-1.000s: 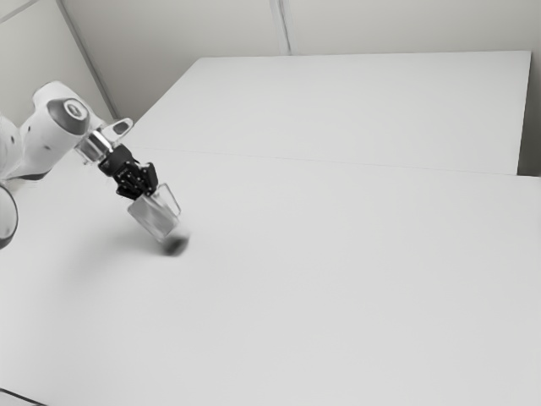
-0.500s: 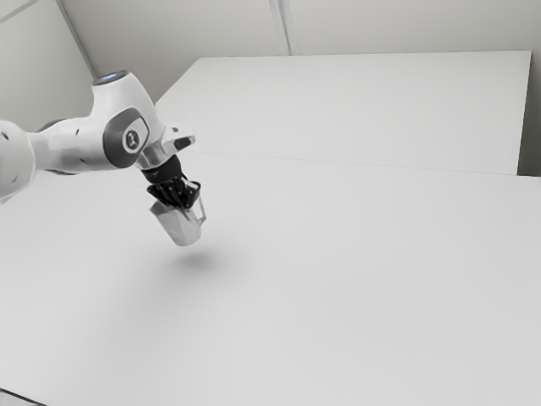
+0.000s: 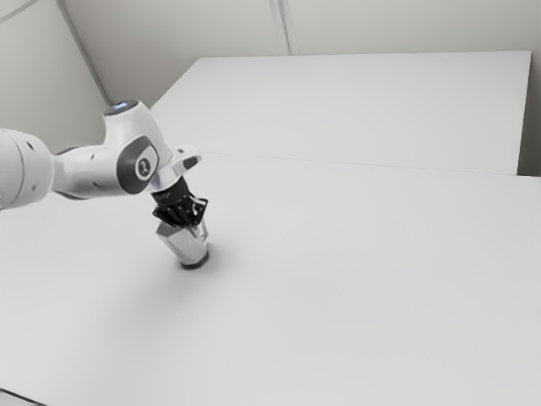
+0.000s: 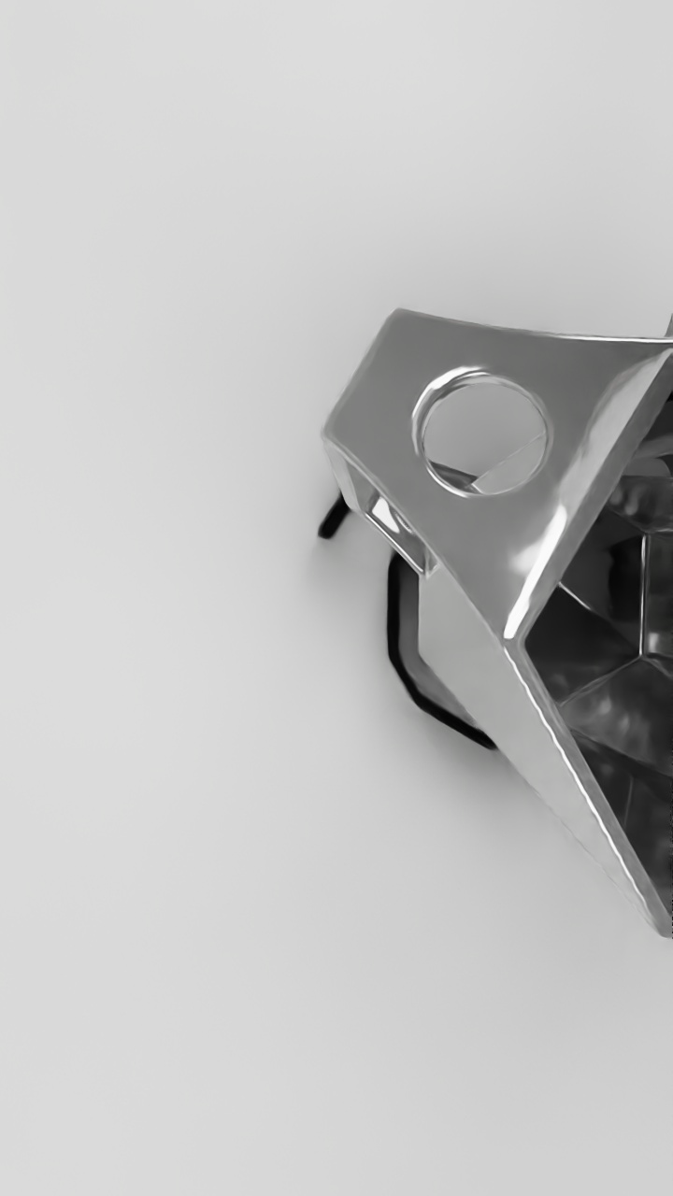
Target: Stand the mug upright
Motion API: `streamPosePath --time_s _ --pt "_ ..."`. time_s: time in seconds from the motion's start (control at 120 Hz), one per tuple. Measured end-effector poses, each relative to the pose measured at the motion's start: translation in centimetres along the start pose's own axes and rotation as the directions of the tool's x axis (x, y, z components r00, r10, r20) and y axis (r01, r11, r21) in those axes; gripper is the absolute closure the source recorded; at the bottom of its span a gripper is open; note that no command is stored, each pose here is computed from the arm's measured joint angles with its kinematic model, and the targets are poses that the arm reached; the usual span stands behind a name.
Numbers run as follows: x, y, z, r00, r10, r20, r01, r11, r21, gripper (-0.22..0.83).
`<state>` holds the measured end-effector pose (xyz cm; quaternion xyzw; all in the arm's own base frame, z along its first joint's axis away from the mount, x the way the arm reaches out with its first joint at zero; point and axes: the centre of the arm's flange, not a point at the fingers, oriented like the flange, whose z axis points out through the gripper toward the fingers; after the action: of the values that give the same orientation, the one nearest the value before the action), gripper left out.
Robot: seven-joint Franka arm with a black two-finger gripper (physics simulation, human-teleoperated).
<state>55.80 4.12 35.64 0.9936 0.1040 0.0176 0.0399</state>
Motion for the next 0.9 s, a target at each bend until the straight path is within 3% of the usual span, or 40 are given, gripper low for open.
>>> streamPosePath --time_s 0.067,0.25,0.408,0.567,0.692,0.9 --pt "0.1 0.0 0.6 1.000 -0.016 0.003 0.016 1.000 0.000 0.79" --pt "0.2 0.8 0.1 0.999 -0.030 -0.013 0.030 1.000 -0.001 0.38" --pt "-0.2 2.1 -3.0 0.998 -0.016 -0.063 0.016 1.000 -0.002 0.18" --pt "-0.8 4.6 -7.2 0.993 0.022 -0.117 -0.023 1.000 -0.006 0.09" --pt "-0.1 6.7 -11.1 0.984 0.111 -0.143 -0.101 0.992 0.075 0.05" --pt "0.3 9.2 -16.9 0.977 0.175 -0.125 -0.154 0.975 0.160 0.02"
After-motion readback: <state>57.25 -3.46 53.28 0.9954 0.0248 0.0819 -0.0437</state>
